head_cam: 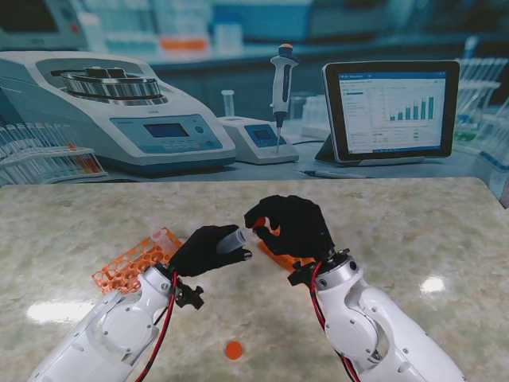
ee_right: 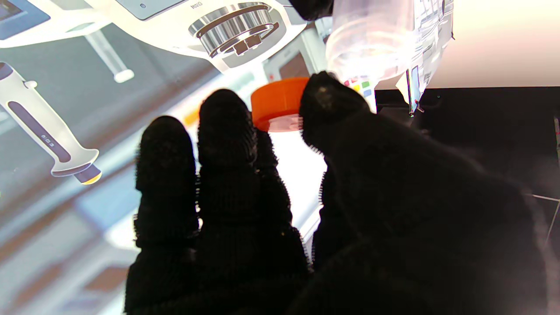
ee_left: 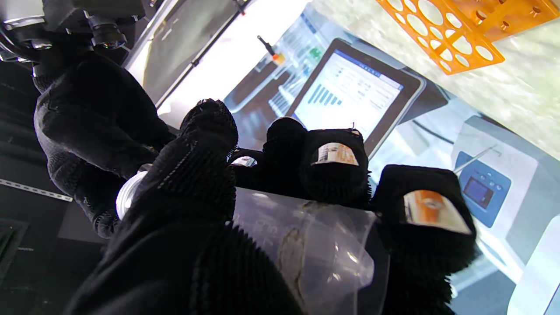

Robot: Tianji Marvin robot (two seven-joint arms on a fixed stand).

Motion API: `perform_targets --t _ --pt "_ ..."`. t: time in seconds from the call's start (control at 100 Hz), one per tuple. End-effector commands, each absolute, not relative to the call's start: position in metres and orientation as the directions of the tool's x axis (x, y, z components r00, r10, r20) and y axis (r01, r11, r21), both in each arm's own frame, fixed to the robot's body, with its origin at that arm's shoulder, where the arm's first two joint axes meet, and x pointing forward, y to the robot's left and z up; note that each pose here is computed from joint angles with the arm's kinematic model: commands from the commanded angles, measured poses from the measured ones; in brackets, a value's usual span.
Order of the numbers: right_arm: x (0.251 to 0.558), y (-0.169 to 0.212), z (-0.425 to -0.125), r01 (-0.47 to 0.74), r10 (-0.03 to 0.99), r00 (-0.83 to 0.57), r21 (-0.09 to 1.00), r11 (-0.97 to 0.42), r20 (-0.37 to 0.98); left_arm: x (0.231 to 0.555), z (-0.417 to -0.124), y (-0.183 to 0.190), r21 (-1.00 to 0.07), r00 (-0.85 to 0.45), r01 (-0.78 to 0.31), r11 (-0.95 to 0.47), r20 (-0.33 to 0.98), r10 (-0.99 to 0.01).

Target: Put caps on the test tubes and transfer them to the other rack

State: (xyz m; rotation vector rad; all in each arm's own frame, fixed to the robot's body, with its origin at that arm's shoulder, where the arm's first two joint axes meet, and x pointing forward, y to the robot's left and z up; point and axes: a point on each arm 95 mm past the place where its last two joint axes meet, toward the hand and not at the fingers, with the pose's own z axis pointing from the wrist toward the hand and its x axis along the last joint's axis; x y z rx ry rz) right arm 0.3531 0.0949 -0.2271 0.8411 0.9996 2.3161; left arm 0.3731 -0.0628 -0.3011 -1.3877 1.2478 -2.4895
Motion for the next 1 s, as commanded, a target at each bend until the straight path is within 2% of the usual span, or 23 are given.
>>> perform_targets --t 0.0,0.99 --pt "0.347 0.099 -0.229 -0.165 0.616 -0.702 0.759 -0.630 0.359 0.372 -0.299 -0.064 -0.655 -0.604 -0.334 -0.678 0.701 -0.380" --pt "0.332 0.103 -0.236 -0.144 0.591 -0.712 0.745 -0.651 0.379 0.372 -0.299 -0.064 -0.652 -0.606 -0.333 -0.681 0.702 -0.375"
